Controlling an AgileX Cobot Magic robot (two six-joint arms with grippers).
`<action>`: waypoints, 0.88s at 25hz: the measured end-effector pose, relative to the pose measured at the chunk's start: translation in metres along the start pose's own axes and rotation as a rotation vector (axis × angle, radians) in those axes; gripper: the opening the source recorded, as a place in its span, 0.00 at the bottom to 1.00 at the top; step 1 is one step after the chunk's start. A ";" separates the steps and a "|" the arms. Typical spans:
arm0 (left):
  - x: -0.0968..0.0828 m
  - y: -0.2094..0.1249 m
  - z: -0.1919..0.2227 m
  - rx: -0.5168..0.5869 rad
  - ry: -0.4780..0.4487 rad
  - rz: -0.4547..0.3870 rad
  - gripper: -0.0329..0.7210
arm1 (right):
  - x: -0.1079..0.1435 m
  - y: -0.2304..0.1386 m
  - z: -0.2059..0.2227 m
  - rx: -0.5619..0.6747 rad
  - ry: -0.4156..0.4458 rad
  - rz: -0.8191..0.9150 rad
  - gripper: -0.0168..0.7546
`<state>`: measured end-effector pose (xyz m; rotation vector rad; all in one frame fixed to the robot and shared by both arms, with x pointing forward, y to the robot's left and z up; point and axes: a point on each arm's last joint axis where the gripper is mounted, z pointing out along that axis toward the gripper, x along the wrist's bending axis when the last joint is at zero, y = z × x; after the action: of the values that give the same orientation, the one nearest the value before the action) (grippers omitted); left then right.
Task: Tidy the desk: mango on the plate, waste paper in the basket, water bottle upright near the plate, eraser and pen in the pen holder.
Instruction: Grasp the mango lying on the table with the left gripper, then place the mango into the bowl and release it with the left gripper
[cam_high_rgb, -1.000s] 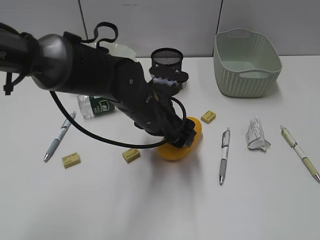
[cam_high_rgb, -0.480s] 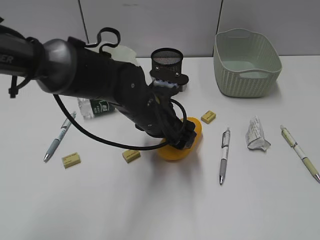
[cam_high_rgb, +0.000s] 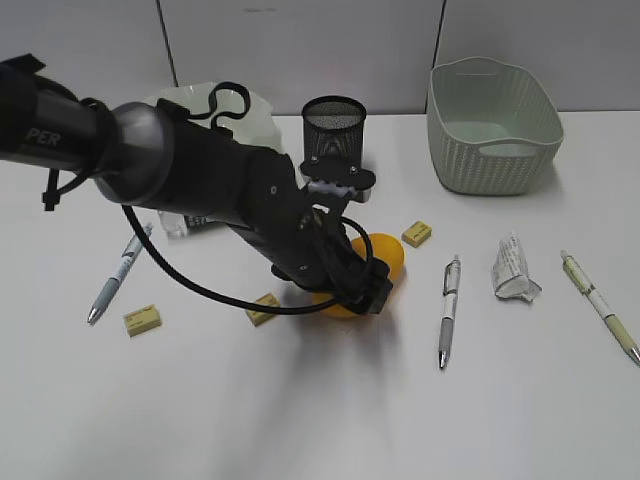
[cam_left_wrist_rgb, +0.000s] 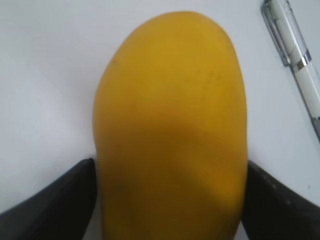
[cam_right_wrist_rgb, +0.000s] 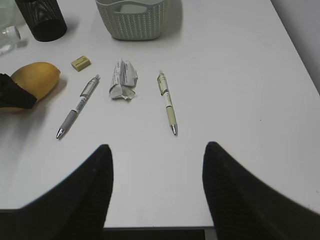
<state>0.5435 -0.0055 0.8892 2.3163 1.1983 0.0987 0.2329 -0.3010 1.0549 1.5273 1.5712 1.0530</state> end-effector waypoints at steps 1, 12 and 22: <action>0.000 0.000 0.000 -0.004 0.000 0.000 0.91 | 0.000 0.000 0.000 0.000 0.000 0.000 0.62; 0.000 0.001 0.000 -0.010 0.000 -0.003 0.80 | 0.000 0.000 0.000 0.000 0.000 0.000 0.62; -0.007 0.016 -0.036 -0.063 -0.013 0.028 0.79 | 0.000 0.000 0.000 0.000 0.000 0.000 0.62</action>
<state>0.5408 -0.0031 0.9294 2.2761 1.1411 0.1296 0.2329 -0.3010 1.0549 1.5273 1.5712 1.0530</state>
